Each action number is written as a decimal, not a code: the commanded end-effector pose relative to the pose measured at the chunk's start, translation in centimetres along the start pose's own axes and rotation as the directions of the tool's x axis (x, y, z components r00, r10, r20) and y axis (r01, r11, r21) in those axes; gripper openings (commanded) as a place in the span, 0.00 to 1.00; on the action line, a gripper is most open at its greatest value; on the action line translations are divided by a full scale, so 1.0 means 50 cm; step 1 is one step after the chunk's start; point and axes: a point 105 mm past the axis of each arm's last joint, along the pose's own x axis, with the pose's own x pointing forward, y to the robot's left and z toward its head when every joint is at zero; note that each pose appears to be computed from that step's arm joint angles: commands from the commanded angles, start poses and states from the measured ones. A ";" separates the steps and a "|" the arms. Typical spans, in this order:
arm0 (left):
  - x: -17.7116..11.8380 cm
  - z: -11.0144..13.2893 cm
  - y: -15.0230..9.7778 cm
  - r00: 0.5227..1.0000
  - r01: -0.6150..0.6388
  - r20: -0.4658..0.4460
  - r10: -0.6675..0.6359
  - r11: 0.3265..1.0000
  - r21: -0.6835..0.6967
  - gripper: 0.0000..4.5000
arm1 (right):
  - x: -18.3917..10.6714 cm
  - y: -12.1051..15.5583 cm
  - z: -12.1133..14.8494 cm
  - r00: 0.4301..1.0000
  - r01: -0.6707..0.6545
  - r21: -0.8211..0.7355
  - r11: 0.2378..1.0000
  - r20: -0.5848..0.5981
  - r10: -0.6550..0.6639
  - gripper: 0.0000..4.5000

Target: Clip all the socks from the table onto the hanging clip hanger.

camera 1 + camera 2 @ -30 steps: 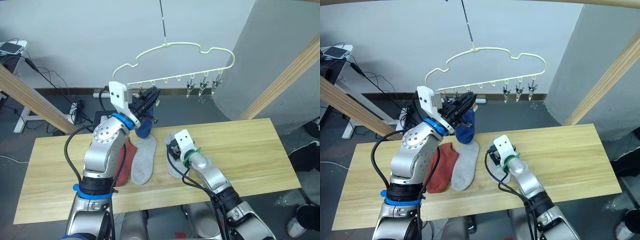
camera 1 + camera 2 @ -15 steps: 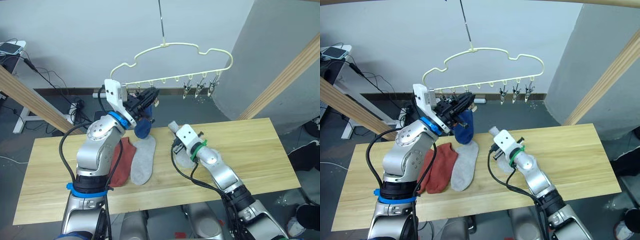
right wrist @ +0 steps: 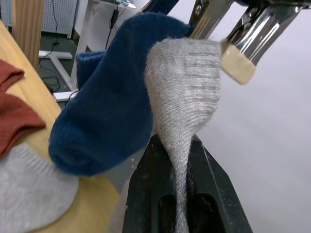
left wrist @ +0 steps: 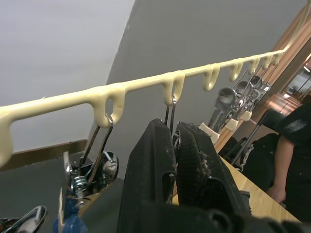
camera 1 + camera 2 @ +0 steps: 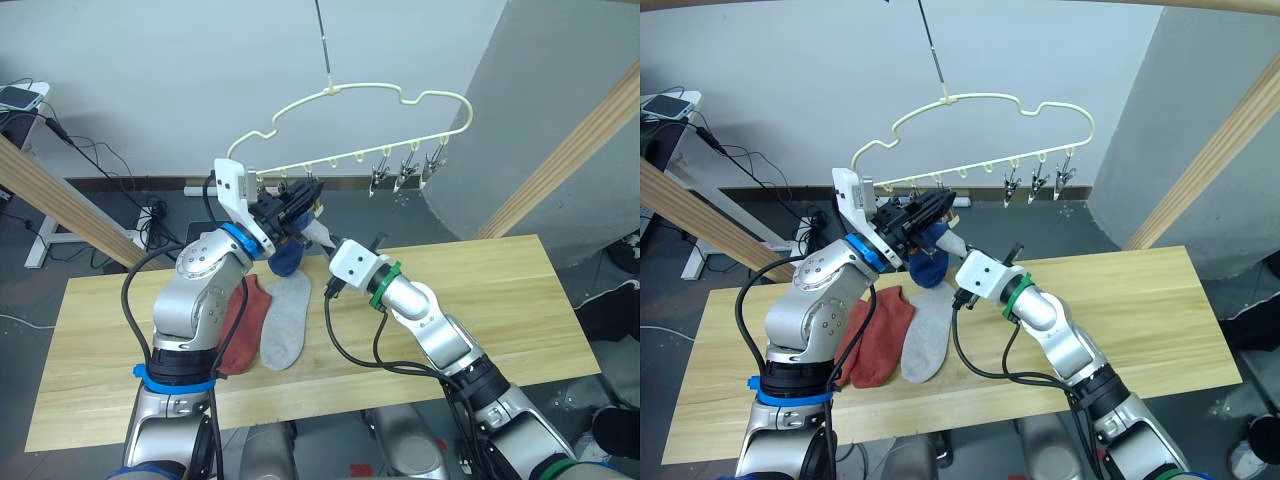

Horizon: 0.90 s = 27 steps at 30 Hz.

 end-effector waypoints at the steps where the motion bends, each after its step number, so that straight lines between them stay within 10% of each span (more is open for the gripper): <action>1: 0.000 0.025 -0.015 0.999 0.033 0.035 -0.034 0.999 0.029 0.02 | 0.007 -0.014 0.024 0.998 0.015 -0.002 1.000 0.053 -0.015 0.00; 27: -0.005 0.012 -0.012 1.000 0.029 0.011 -0.029 0.999 0.023 0.02 | 0.029 -0.049 0.034 0.995 0.077 0.015 0.997 0.061 -0.077 0.00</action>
